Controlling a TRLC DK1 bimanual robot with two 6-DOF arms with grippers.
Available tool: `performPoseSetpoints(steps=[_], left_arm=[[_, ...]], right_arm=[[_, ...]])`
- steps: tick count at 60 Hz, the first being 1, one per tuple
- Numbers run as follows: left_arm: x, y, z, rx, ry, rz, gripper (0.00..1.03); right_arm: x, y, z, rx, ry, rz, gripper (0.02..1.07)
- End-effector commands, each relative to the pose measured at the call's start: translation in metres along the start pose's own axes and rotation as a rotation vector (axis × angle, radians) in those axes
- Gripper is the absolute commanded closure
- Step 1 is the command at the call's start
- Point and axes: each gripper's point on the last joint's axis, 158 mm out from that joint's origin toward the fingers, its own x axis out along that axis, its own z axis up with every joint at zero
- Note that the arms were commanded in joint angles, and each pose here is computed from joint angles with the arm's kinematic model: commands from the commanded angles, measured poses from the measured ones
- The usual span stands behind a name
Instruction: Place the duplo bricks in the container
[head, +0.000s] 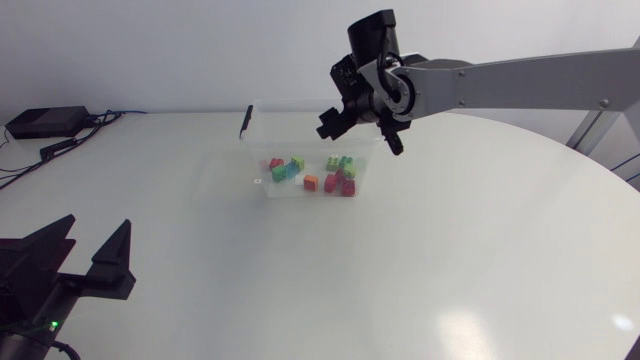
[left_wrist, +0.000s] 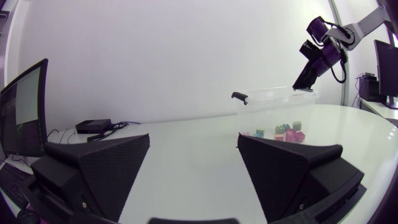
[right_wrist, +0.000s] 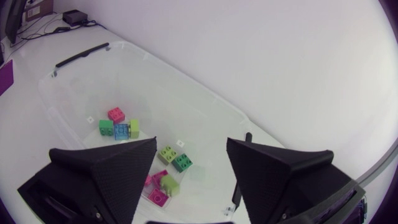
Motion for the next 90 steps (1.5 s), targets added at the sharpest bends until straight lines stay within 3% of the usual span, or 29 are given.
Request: performPoseSetpoints(steps=[1,7,22,45,57,90], left_arm=[[0.0,-0.001,-0.007,0.015,0.01,-0.003,0.04],[0.0,-0.001,-0.007,0.015,0.01,-0.003,0.04],[0.0,-0.001,-0.007,0.015,0.01,-0.003,0.04],[0.0,-0.001,-0.006,0.015,0.008,-0.003,0.04],[0.0,0.0,-0.007,0.015,0.01,0.001,0.04],[0.0,0.0,-0.007,0.015,0.01,0.001,0.04]], right_arm=[[-0.022,-0.018,0.021,0.057,-0.055,-0.029,0.06],[-0.047,-0.034,0.036,0.093,-0.101,-0.056,0.06],[-0.119,-0.109,0.05,0.142,-0.09,-0.271,0.06],[-0.235,-0.233,-0.017,0.255,-0.042,-0.59,0.06],[-0.288,-0.243,-0.054,0.262,-0.025,-0.684,0.06],[-0.384,-0.222,-0.135,0.38,-0.063,-0.768,0.06]])
